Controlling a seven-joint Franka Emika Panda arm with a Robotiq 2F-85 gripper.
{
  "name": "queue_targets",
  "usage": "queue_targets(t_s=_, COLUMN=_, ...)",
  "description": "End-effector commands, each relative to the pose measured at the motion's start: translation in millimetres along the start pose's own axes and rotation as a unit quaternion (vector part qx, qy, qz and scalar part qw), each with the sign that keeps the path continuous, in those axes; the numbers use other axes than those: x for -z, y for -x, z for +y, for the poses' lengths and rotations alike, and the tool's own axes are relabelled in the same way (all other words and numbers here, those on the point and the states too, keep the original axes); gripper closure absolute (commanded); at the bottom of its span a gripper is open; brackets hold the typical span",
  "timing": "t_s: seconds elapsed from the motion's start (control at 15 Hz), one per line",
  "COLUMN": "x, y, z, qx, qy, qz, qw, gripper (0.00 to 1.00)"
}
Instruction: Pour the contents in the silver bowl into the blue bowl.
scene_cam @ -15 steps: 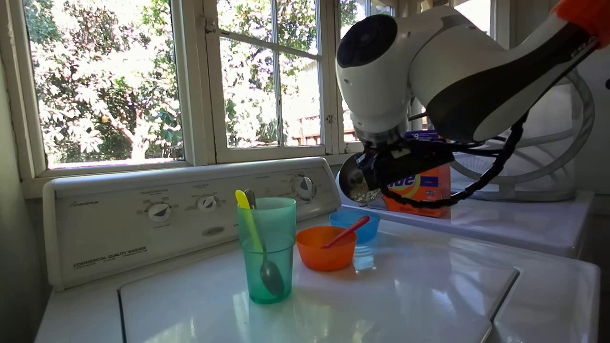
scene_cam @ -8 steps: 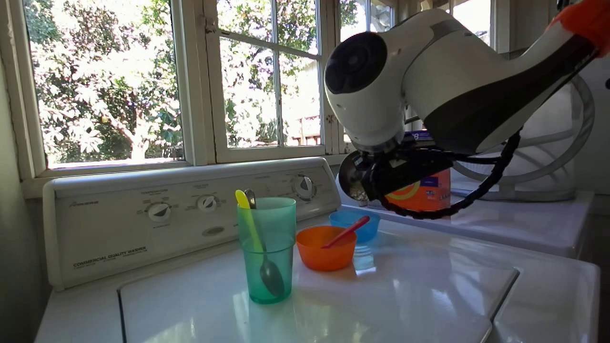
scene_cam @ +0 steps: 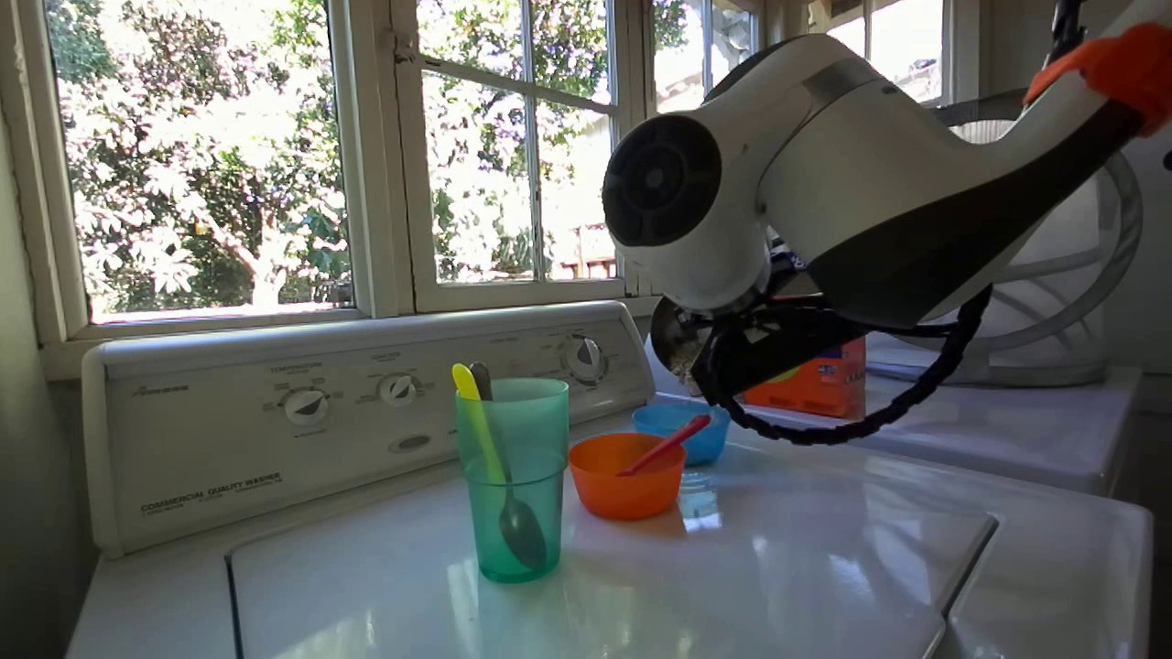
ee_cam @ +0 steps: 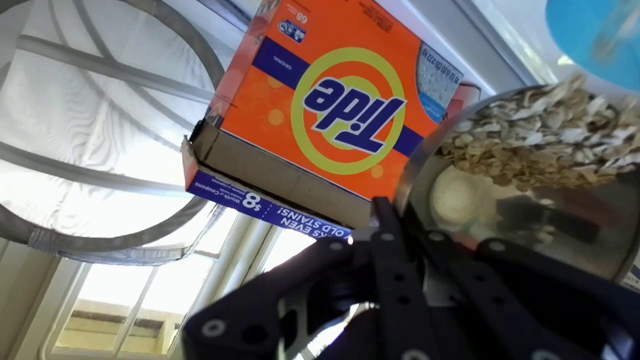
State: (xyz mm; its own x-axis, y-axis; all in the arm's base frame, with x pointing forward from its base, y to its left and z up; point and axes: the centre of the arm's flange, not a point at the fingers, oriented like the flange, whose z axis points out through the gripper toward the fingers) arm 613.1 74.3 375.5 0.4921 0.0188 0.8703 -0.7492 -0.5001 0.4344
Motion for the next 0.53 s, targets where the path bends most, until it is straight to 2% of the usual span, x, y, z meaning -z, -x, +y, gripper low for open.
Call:
queue_targets(t_s=0.0, x=-2.2, y=4.6, z=-10.2, qx=-0.007, qy=0.021, qz=0.026, qw=0.9994, gripper=0.99)
queue_targets(t_s=0.47, x=3.7, y=11.0, z=-15.9, qx=0.008, qy=0.043, qz=0.071, qw=0.9965, gripper=0.99)
